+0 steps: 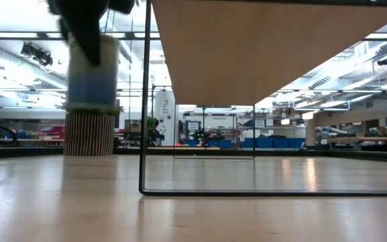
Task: Pick and place cans onto a shelf
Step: Put the canned peas on the shelf
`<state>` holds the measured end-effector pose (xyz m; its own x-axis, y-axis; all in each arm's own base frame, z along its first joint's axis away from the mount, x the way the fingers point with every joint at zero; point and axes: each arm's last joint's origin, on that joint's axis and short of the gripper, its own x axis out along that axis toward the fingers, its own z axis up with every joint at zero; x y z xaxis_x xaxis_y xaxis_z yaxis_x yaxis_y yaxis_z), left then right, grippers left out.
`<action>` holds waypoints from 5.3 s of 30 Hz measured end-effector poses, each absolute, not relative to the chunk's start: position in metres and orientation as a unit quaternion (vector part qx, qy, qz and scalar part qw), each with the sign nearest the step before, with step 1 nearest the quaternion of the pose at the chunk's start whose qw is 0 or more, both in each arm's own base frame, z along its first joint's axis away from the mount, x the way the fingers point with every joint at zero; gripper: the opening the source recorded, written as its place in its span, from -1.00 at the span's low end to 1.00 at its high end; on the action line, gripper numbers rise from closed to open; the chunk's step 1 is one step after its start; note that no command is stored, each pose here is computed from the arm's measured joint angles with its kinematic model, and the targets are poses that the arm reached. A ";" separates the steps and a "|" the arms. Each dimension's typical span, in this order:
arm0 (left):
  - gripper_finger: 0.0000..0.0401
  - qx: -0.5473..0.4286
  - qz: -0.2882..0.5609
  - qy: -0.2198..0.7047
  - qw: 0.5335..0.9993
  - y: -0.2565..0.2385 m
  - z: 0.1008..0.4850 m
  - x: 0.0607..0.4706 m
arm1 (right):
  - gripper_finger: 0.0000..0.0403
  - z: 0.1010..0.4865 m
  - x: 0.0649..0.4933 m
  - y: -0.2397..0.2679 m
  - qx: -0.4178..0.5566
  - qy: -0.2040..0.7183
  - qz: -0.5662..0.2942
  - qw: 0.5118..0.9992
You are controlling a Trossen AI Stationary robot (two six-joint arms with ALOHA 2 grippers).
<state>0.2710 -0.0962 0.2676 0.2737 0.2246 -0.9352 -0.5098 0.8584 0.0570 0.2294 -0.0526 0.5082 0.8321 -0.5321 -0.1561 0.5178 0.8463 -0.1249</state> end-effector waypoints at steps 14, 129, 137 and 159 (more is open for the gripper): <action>0.54 -0.009 0.042 0.513 0.857 0.021 0.329 0.256 | 0.91 0.493 0.224 -0.046 0.019 0.164 -0.195 0.967; 0.60 0.017 0.081 0.513 0.854 0.101 0.334 0.373 | 0.91 0.509 0.217 -0.036 0.110 0.081 -0.184 0.973; 0.96 0.019 0.057 0.513 0.856 0.106 0.334 0.372 | 0.91 0.509 0.217 -0.036 0.110 0.081 -0.184 0.973; 0.98 0.081 0.122 0.536 0.832 0.104 0.341 0.363 | 0.91 0.509 0.217 -0.036 0.110 0.082 -0.184 0.973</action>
